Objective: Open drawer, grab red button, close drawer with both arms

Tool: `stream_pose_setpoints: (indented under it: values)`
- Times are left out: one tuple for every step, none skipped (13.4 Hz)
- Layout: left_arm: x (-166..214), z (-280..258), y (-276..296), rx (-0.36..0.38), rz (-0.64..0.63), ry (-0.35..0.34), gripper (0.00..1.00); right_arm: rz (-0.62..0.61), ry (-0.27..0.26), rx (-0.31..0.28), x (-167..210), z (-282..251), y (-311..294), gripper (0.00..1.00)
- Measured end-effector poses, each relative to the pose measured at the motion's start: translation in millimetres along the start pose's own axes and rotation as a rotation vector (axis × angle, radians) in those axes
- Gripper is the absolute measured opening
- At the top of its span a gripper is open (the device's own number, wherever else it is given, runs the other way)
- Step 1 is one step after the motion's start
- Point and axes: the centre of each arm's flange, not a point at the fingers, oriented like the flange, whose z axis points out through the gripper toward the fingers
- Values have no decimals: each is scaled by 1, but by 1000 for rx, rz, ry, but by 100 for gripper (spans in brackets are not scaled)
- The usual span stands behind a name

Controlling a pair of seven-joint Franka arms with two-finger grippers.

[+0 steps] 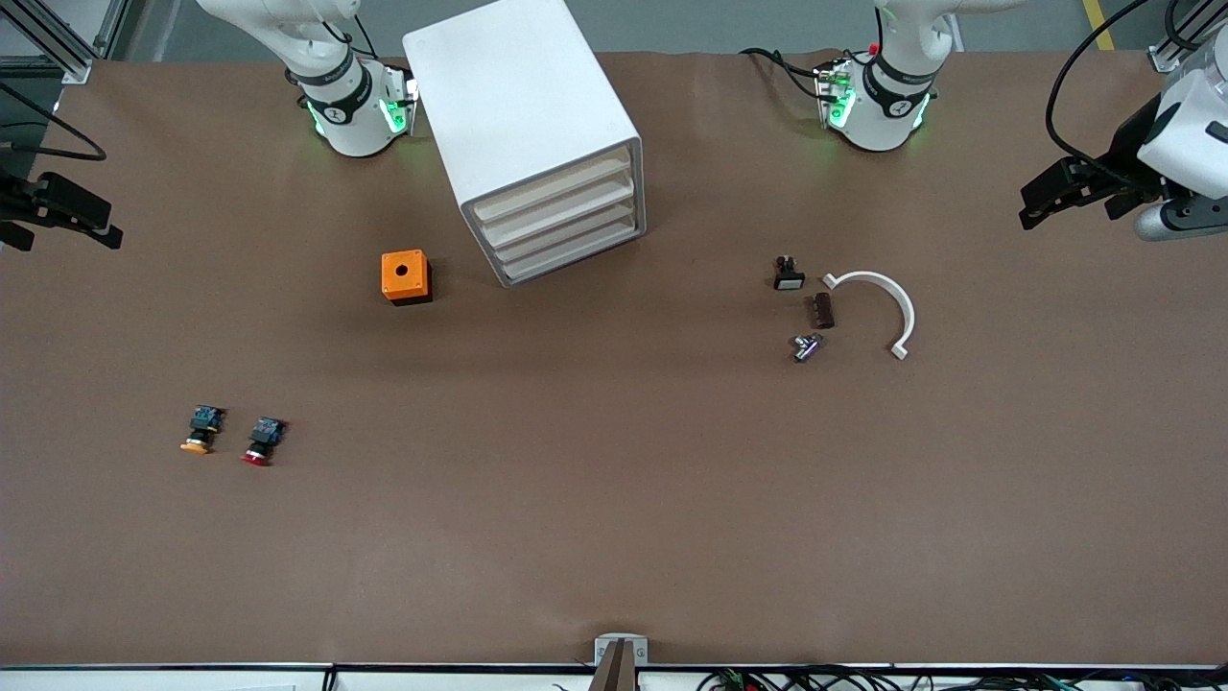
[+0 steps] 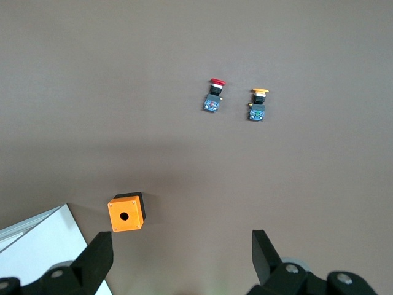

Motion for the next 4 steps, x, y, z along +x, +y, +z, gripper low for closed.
stream_pose_setpoints:
  values:
    - [0,0,0,0,16,-1,100,-1,0,0,0,0,-1,100]
    - [0,1,-1,0,32,-2,100,-2,-1,0,0,1,-1,100]
    - [0,1,-1,0,42,-2,100,-2,-1,0,1,1,-1,100]
    - [0,1,-1,0,49,-2,100,-3,-2,0,1,1,-2,100]
